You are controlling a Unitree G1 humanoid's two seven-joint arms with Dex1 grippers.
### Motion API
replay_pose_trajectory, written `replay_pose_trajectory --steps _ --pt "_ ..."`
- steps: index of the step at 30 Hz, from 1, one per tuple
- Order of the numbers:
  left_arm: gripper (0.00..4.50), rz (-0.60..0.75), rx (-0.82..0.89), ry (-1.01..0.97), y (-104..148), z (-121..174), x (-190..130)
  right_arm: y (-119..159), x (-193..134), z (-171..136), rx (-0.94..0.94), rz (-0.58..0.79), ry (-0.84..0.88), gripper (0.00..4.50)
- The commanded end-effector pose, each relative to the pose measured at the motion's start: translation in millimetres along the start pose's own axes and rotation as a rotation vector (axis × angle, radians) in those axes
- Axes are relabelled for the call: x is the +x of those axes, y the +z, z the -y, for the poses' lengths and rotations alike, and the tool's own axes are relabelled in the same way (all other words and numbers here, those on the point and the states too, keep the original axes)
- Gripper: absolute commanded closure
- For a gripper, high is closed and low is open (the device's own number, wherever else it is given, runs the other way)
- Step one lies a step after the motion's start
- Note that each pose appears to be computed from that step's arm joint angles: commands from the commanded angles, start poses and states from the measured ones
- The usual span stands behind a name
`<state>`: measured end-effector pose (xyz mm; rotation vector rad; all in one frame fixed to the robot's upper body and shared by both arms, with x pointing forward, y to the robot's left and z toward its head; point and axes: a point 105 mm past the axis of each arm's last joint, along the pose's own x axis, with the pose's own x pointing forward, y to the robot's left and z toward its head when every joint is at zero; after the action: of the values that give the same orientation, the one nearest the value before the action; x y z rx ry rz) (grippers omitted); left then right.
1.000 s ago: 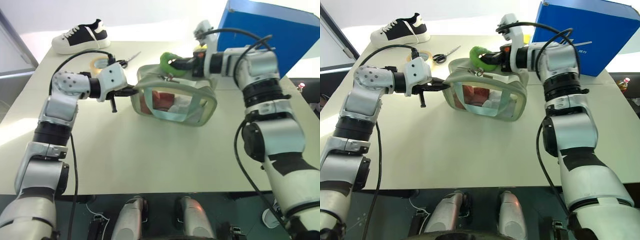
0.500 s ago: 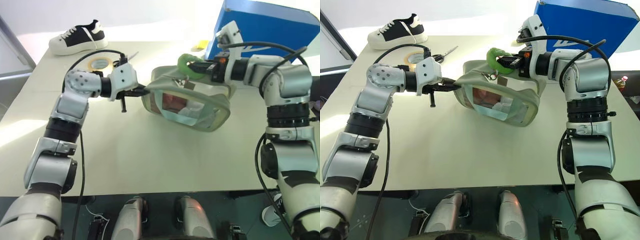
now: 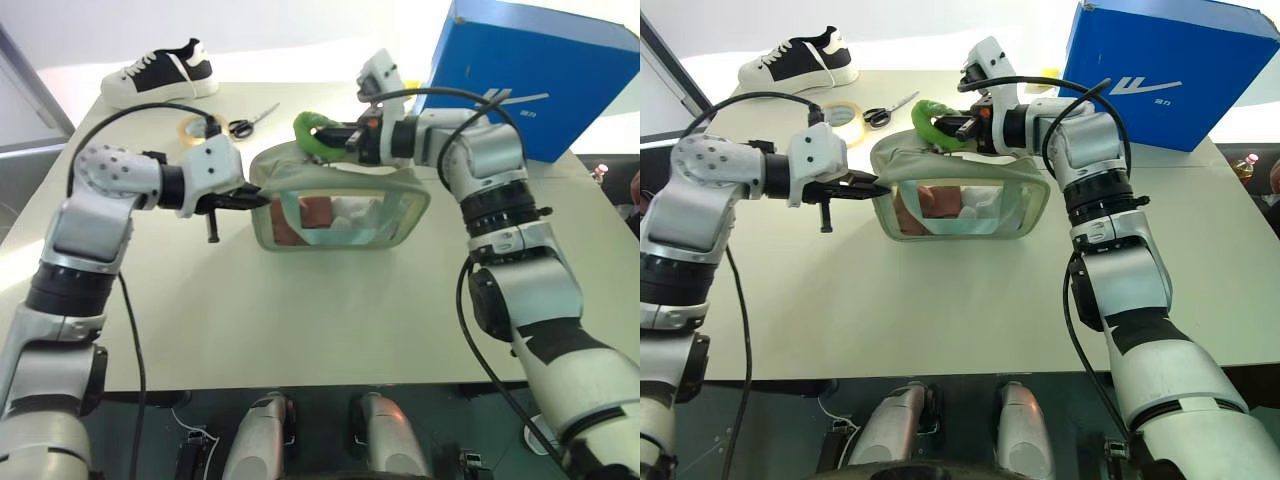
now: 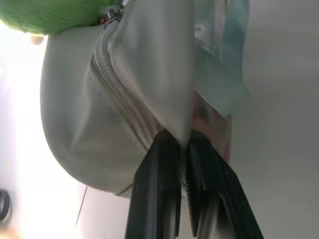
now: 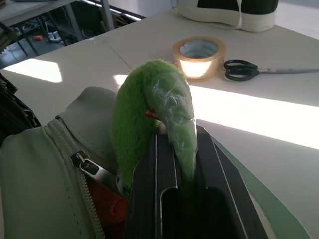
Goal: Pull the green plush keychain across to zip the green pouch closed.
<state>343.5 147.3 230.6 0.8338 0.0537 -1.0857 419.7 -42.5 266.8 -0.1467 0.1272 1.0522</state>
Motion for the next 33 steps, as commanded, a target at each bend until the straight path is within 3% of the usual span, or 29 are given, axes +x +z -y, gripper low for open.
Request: replay_pose_trajectory --steps 1,5,18,22,31,33 --pt "4.5 -0.03 0.023 0.077 -8 -2 -8 18 3 -8 -0.066 0.024 0.041 4.45" --pt "4.5 -0.067 0.023 0.124 -24 -1 -7 11 1 -4 -0.075 -0.014 0.027 4.45" --pt "4.5 -0.019 0.063 0.179 -13 -21 5 11 -22 -6 -0.074 -0.045 -0.019 4.45" --pt "4.5 -0.018 0.059 0.085 -13 -7 9 8 -24 -1 -0.066 -0.04 -0.06 2.97" --pt "4.5 -0.015 0.065 0.075 -13 -6 10 17 -30 2 -0.075 0.001 -0.07 2.97" --pt "4.5 -0.014 0.064 0.075 -13 -6 10 20 -30 0 -0.075 0.014 -0.058 3.51"
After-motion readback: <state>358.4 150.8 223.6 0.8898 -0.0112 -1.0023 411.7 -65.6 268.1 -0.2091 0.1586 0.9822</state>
